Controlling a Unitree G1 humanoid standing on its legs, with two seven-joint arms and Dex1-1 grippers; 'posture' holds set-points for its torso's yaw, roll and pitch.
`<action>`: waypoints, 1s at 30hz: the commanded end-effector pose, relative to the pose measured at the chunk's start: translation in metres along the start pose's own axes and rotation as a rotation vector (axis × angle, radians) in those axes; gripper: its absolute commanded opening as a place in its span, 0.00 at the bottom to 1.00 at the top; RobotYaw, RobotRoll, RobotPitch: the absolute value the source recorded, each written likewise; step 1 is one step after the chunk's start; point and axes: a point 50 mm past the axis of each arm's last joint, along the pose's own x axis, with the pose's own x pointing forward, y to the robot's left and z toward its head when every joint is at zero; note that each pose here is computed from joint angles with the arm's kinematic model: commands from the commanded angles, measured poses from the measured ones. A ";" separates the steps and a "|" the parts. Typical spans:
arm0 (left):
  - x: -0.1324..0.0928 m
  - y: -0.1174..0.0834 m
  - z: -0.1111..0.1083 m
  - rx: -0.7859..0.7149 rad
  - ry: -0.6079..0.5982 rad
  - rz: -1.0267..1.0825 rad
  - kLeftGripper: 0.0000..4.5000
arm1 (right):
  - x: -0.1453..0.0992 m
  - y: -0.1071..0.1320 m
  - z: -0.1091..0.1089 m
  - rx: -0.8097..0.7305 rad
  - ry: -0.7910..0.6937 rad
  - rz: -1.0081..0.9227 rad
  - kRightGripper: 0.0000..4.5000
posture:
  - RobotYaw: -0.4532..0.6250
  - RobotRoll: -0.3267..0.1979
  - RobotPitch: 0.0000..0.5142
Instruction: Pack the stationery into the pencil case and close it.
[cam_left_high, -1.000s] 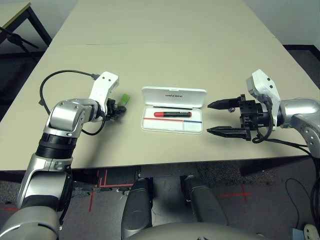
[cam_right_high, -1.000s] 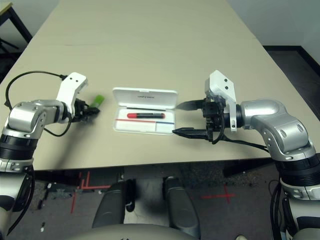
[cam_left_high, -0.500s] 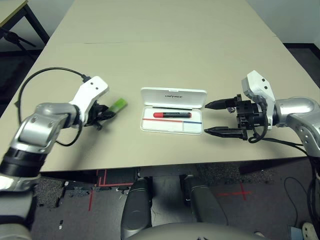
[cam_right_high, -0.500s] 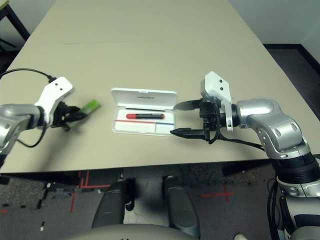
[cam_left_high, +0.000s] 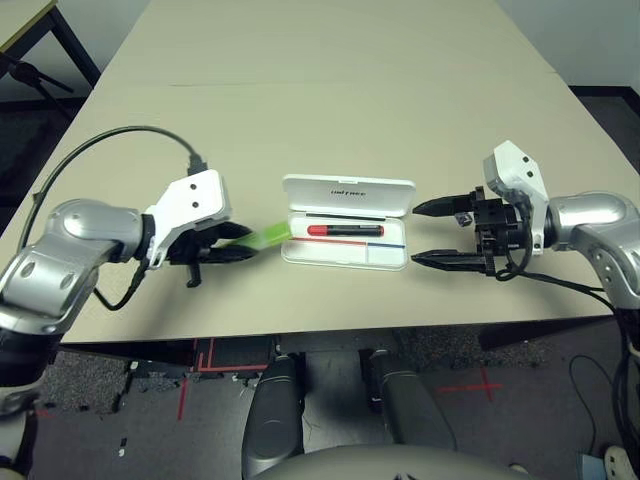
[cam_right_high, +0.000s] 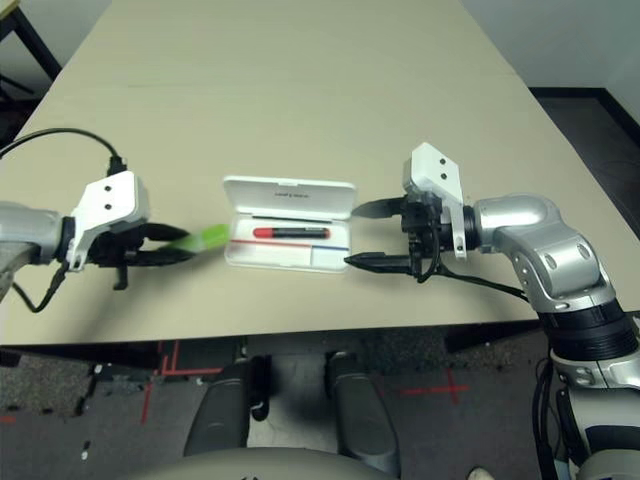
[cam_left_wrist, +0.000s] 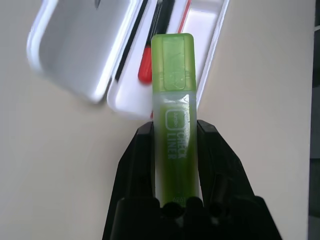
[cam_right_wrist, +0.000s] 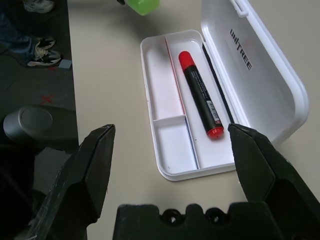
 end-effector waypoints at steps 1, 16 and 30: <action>0.018 -0.003 0.003 0.069 0.018 -0.076 0.24 | 0.003 0.000 -0.003 -0.005 0.010 0.013 1.00 | 0.41 0.62 0.33; 0.066 0.003 0.010 0.207 0.009 -0.196 0.24 | 0.004 0.001 -0.008 -0.017 0.034 0.009 1.00 | 0.40 0.62 0.32; 0.090 0.005 0.014 0.220 -0.007 -0.226 0.24 | 0.004 0.001 -0.011 -0.029 0.048 -0.003 1.00 | 0.38 0.62 0.31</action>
